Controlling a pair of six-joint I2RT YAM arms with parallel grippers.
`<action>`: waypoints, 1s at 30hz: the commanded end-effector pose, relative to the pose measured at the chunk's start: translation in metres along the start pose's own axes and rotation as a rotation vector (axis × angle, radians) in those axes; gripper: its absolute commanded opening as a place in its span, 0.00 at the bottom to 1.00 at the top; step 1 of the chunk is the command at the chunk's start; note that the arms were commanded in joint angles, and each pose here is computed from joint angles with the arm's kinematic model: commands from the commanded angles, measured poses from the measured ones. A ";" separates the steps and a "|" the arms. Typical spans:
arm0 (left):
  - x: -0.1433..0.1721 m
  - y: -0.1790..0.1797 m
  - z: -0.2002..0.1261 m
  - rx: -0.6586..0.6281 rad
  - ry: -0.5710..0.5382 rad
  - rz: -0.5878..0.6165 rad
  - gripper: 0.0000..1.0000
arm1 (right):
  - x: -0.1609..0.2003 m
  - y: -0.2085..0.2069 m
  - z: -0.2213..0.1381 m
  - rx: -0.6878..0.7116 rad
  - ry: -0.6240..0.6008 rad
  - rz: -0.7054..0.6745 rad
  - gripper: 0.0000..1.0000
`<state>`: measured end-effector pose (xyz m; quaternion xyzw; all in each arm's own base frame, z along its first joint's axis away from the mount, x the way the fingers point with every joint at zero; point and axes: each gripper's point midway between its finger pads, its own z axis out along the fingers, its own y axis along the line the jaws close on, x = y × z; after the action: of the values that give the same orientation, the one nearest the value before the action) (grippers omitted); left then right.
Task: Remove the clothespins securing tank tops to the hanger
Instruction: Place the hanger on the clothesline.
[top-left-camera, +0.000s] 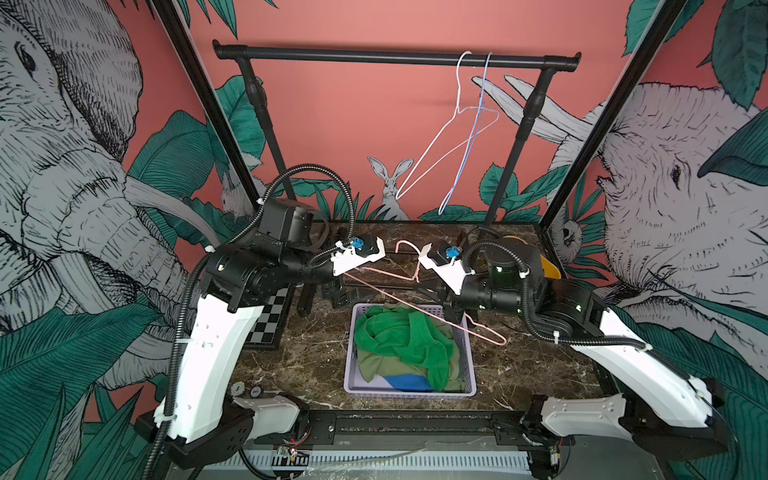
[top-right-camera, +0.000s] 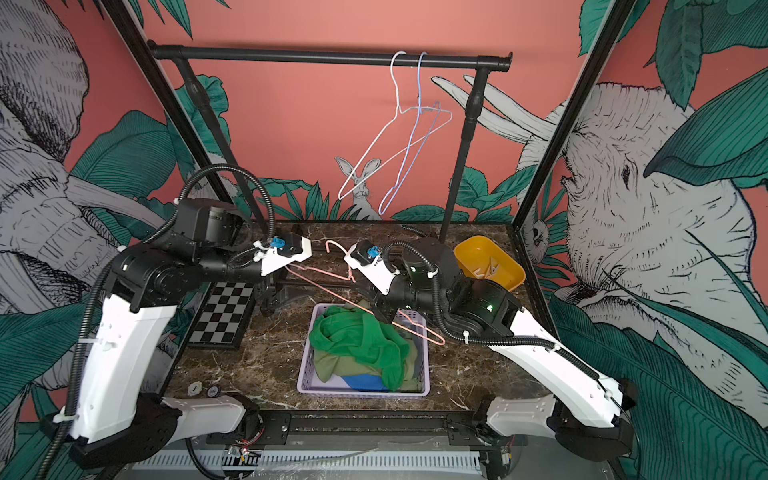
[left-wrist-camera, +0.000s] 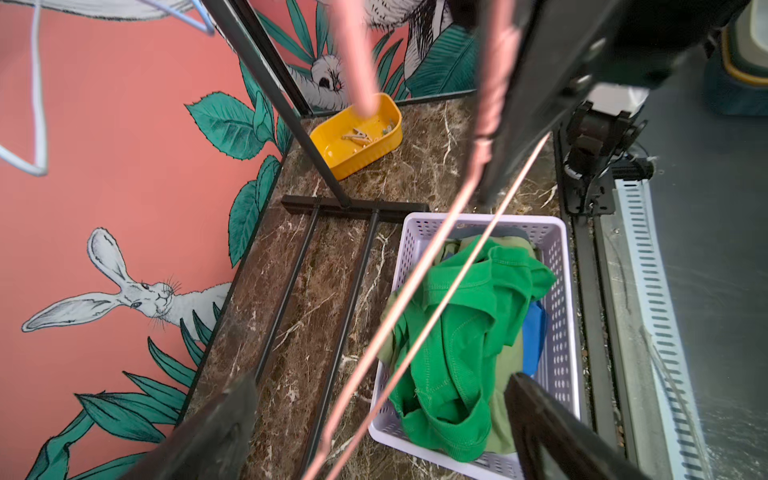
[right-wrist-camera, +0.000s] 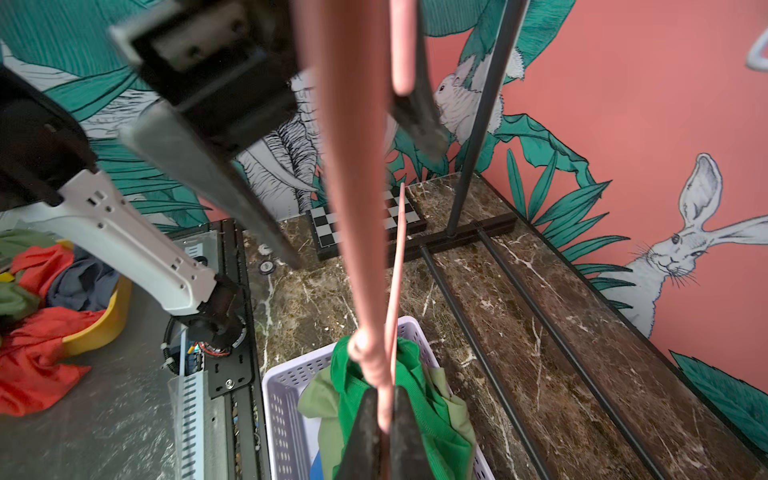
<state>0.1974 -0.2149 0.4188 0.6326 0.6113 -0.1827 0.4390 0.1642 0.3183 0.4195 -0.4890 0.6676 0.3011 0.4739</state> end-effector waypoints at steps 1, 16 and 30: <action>0.004 -0.006 0.001 0.020 0.009 0.053 0.92 | -0.009 0.012 -0.014 -0.039 -0.015 -0.044 0.00; 0.018 -0.050 0.002 0.219 0.007 0.048 0.26 | -0.018 0.023 -0.019 -0.098 0.014 -0.084 0.00; 0.029 -0.052 -0.021 0.166 0.111 0.160 0.00 | 0.000 0.020 -0.030 -0.082 0.128 -0.100 0.36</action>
<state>0.1601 -0.2033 0.3855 0.7027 0.5796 -0.1953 0.3636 0.1397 0.3118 0.4251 -0.5503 0.6592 0.2869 0.4247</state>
